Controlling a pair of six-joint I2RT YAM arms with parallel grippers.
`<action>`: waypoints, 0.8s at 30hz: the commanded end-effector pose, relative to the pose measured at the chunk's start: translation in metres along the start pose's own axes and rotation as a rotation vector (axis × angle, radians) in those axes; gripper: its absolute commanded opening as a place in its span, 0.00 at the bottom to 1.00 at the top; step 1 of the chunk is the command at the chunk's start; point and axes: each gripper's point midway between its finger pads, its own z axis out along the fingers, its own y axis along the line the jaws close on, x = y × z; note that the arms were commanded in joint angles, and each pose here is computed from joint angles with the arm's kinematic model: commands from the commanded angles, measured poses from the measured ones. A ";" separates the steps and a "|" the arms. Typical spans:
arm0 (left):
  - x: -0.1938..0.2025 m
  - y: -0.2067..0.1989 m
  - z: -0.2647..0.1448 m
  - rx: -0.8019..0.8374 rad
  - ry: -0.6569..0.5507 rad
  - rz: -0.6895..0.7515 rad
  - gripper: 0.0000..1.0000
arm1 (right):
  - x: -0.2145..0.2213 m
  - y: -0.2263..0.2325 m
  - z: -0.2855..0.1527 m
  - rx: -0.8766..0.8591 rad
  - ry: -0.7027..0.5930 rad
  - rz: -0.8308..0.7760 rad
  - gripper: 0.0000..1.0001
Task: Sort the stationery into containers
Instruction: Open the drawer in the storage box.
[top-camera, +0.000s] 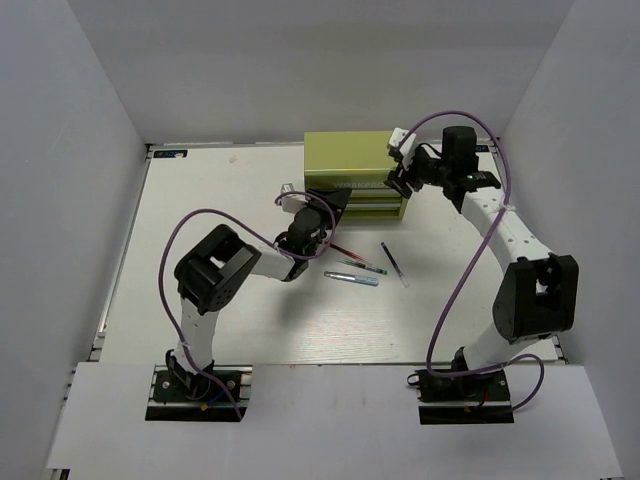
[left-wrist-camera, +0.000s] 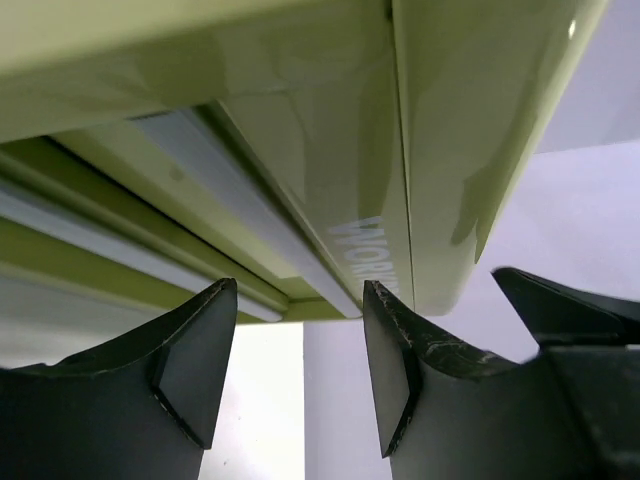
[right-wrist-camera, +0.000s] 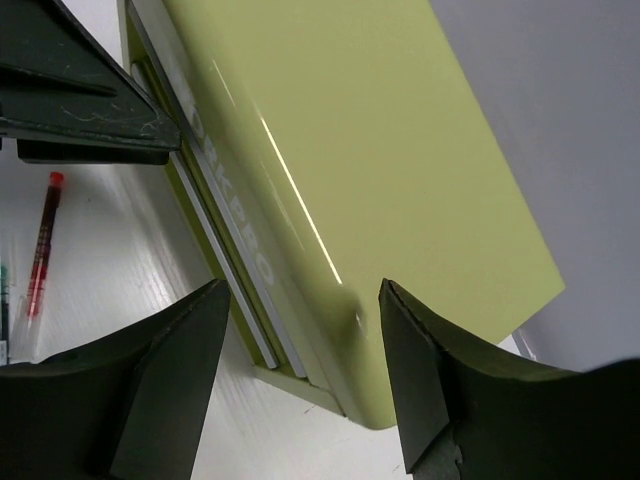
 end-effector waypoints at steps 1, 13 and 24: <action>0.001 -0.023 0.008 0.058 -0.045 -0.041 0.63 | -0.005 -0.010 0.003 -0.004 0.024 -0.045 0.68; -0.005 -0.011 0.030 0.053 -0.163 -0.109 0.62 | 0.005 -0.023 0.014 -0.014 0.080 -0.061 0.68; -0.020 -0.005 0.034 0.087 -0.291 -0.169 0.63 | 0.015 -0.021 0.016 -0.047 0.126 -0.049 0.66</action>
